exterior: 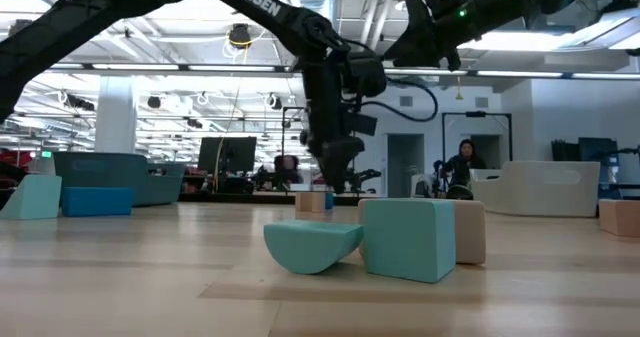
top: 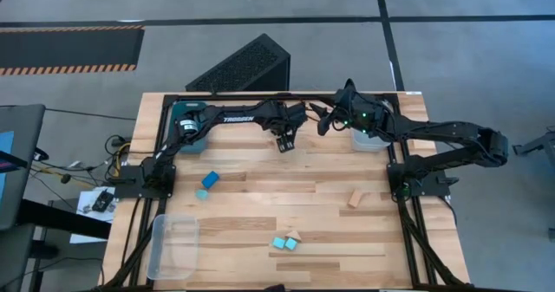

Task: Sort & place blocks by color
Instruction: Put the right blue block into the blue bin

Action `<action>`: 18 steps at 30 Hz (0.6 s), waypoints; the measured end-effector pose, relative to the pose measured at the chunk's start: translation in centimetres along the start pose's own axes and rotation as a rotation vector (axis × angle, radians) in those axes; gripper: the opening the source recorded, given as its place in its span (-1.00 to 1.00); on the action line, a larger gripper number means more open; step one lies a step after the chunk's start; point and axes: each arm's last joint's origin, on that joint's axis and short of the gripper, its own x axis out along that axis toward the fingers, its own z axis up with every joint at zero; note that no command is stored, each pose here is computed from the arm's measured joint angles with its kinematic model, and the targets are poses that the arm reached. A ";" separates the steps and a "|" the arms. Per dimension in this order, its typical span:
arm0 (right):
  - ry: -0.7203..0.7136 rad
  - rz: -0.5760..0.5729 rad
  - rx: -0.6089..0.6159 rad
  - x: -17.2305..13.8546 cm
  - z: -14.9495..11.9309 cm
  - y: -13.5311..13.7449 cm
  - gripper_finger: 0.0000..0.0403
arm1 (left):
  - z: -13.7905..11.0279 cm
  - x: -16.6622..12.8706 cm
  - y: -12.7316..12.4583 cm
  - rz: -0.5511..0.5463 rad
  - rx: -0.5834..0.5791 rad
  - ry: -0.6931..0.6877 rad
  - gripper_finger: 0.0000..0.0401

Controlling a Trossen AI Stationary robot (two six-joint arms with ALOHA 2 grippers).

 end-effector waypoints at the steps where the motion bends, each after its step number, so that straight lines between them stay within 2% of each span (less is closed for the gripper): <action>1: 0.001 0.000 0.000 0.0 0.0 0.0 -0.03 | 0.2 -0.3 0.4 0.032 0.015 -0.001 0.20; 5: 0.009 -0.001 -0.003 0.0 -0.1 0.0 -0.03 | 0.7 -1.1 2.9 0.065 0.052 -0.012 0.20; 9: 0.025 -0.003 -0.007 0.0 -0.3 0.0 -0.04 | 0.0 -0.3 6.1 -0.086 -0.020 -0.019 0.20; 12: 0.044 -0.006 -0.013 0.0 -0.4 -0.1 -0.03 | -0.8 0.6 7.6 -0.181 -0.069 -0.006 0.20; 18: 0.052 -0.019 -0.013 0.0 -0.5 -0.3 -0.03 | -1.4 1.2 6.7 -0.240 -0.001 0.022 0.20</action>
